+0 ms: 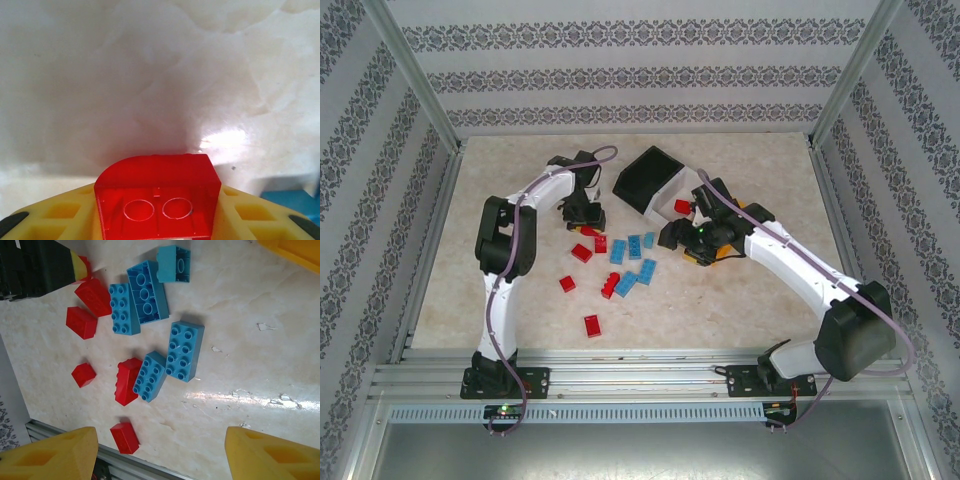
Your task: Sort the legos into containers by color
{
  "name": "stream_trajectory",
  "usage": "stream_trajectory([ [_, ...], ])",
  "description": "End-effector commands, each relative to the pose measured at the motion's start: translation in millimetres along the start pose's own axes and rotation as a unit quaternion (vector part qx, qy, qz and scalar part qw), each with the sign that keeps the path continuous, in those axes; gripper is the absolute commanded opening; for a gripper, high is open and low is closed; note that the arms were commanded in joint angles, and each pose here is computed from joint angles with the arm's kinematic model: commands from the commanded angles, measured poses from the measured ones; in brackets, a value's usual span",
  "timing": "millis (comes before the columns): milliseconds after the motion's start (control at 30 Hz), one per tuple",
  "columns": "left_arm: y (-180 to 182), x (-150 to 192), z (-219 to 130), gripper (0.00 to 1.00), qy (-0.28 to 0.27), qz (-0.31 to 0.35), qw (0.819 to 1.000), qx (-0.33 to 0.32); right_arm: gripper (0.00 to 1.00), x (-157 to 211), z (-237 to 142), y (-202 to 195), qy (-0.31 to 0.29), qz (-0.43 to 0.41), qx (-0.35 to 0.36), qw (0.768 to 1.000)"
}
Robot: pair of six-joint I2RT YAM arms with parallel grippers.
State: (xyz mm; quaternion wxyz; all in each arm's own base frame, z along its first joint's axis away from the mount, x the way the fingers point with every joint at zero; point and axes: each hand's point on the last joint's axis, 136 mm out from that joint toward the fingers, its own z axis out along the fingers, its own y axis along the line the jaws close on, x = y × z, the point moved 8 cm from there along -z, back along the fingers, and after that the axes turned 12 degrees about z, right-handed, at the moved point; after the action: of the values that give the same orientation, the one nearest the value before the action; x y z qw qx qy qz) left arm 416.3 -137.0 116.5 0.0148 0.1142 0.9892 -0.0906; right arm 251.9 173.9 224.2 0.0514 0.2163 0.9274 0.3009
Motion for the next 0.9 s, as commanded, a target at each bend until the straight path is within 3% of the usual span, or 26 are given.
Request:
stream_trajectory([
  [0,-10,-4,-40,0.47,-0.053,-0.037,0.997,0.053,0.68,1,-13,0,-0.021,-0.003,-0.007,1.000],
  [167,-30,-14,-55,0.47,-0.098,-0.110,0.976,0.160,0.68,4,-24,-17,-0.032,0.008,-0.011,0.999],
  [333,-57,-29,-53,0.46,-0.137,-0.188,0.934,0.272,0.68,7,-45,-46,-0.062,0.035,-0.018,0.997],
  [500,-94,-51,-46,0.46,-0.160,-0.223,0.899,0.341,0.68,12,-62,-69,-0.086,0.063,-0.037,0.994],
  [867,-159,-92,-25,0.47,-0.156,-0.221,0.892,0.363,0.68,23,-75,-88,-0.095,0.068,-0.049,0.992],
])
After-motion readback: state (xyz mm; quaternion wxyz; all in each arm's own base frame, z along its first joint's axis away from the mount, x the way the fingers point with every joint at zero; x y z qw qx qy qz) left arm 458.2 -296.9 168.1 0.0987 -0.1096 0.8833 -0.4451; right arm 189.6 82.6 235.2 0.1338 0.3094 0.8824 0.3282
